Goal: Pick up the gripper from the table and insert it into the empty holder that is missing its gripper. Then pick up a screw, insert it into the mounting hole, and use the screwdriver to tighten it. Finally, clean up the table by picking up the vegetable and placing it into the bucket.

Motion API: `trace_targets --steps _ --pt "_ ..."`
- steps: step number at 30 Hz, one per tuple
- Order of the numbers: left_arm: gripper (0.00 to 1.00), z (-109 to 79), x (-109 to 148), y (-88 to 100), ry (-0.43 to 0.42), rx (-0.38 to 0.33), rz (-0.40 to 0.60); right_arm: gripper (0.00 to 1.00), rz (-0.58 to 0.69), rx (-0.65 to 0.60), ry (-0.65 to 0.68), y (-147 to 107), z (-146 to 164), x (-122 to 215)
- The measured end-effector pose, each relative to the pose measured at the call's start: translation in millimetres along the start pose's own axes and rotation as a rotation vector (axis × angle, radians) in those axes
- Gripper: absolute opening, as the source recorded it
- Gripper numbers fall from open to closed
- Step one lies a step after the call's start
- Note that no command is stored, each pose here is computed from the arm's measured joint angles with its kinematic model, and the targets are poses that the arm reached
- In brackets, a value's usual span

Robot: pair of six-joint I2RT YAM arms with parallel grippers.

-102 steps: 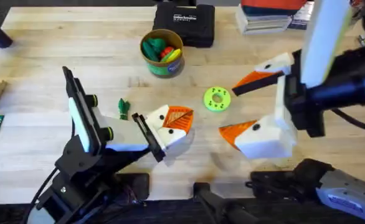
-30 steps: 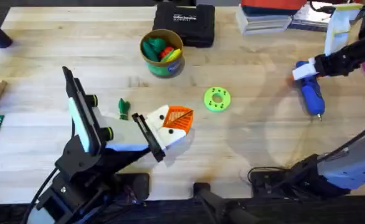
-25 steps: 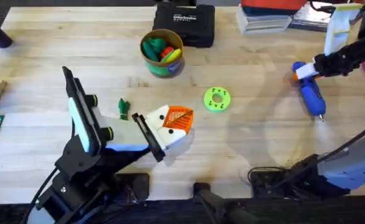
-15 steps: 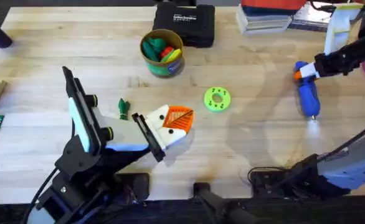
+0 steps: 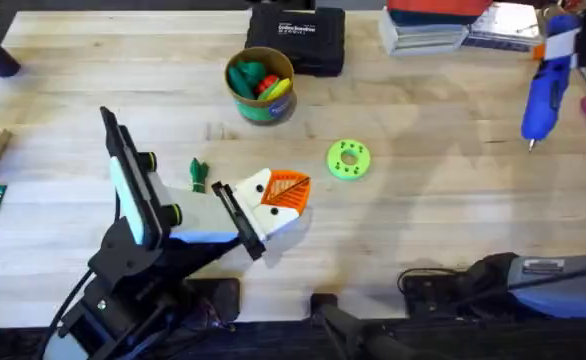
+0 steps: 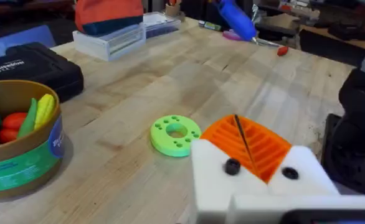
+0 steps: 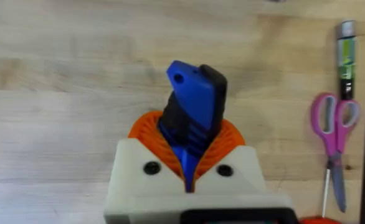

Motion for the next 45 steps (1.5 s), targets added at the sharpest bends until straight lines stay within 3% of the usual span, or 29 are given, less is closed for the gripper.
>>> trace_targets --steps 12,17,20,24,30,38,45 --pt "0.006 0.0 0 0.0 0.0 0.0 0.0 0.028 -0.26 0.02 -0.121 20 17 104" --pt "0.006 0.0 0 0.0 0.0 0.0 0.0 0.028 -0.362 -0.002 -0.081 6 45 106" --pt "0.006 0.0 0 0.0 0.0 0.0 0.0 0.028 -0.446 0.013 -0.023 1 77 98" --pt "0.006 0.0 0 0.0 0.0 0.0 0.0 0.028 -0.619 0.086 0.078 2 132 107" --pt "0.006 0.5 0 0.1 0.004 0.0 -0.001 0.028 -0.925 0.139 0.283 13 204 145" --pt "0.006 1.0 0 0.2 0.008 0.0 -0.002 0.028 -1.136 0.251 0.627 23 289 193" --pt "0.006 1.4 0 0.2 0.012 0.0 -0.002 0.028 -1.295 0.343 0.93 17 361 240"
Point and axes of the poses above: each hand's point on the last joint's axis, 136 mm out from that joint toward the fingers, its own x axis back along the fingers, its own z axis along the line the jaws close on, y = z × x, the point moved 5 cm from there along x, back along the fingers, and after that the axes turned 6 degrees about x, right-handed, at the moved point
